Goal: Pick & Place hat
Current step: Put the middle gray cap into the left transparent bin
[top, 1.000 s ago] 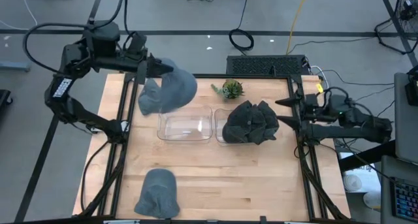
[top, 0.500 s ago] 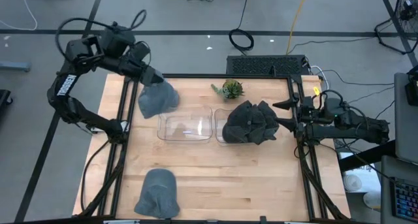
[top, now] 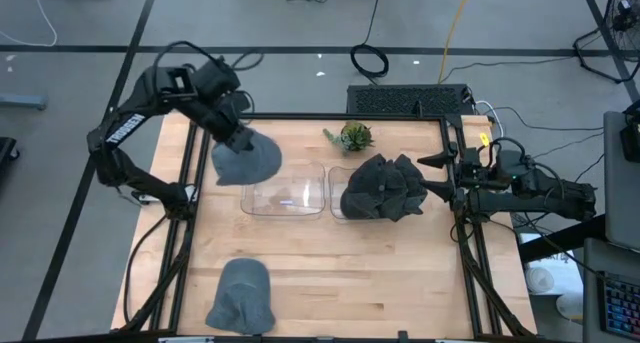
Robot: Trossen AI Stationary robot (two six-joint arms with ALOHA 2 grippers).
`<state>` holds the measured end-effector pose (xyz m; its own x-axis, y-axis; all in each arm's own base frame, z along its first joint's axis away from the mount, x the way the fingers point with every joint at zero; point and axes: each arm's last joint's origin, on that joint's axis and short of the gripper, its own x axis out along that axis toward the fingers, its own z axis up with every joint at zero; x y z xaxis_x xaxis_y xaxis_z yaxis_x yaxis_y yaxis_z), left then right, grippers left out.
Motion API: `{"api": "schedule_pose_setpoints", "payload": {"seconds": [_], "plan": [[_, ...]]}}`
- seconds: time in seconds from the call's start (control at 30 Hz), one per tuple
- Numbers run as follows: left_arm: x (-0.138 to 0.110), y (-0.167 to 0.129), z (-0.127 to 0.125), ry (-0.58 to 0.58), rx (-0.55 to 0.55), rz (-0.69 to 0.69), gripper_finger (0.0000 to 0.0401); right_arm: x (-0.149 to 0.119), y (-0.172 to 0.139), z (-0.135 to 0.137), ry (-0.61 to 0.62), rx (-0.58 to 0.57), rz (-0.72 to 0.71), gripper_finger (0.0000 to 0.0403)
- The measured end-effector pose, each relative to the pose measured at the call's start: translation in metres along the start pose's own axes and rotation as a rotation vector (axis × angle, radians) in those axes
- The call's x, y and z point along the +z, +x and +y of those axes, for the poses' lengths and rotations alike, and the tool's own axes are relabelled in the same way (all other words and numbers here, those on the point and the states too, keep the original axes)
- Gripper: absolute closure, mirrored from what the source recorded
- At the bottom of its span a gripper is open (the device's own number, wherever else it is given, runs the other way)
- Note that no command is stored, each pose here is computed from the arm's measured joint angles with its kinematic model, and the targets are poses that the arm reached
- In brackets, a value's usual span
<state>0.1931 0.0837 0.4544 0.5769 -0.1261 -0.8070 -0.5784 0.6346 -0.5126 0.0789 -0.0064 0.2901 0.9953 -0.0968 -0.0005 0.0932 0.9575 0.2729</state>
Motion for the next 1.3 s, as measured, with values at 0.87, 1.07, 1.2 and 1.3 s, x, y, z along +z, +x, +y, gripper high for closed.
{"api": "schedule_pose_setpoints", "payload": {"seconds": [0.87,1.07,1.2,1.3], "plan": [[-0.004,0.097,0.034,-0.142,-0.026,0.247,0.0393,0.000,0.000,0.000,0.011,0.000,0.001,0.0085],[-0.004,0.104,0.048,-0.220,0.002,0.262,0.0394,0.000,0.000,0.000,0.011,0.001,0.001,0.0085],[-0.002,0.107,0.057,-0.290,0.002,0.259,0.0394,0.000,0.000,0.000,0.011,0.002,0.001,0.0085],[-0.003,0.112,0.065,-0.365,0.019,0.277,0.0394,0.000,0.000,0.000,0.011,0.002,0.001,0.0085]]}}
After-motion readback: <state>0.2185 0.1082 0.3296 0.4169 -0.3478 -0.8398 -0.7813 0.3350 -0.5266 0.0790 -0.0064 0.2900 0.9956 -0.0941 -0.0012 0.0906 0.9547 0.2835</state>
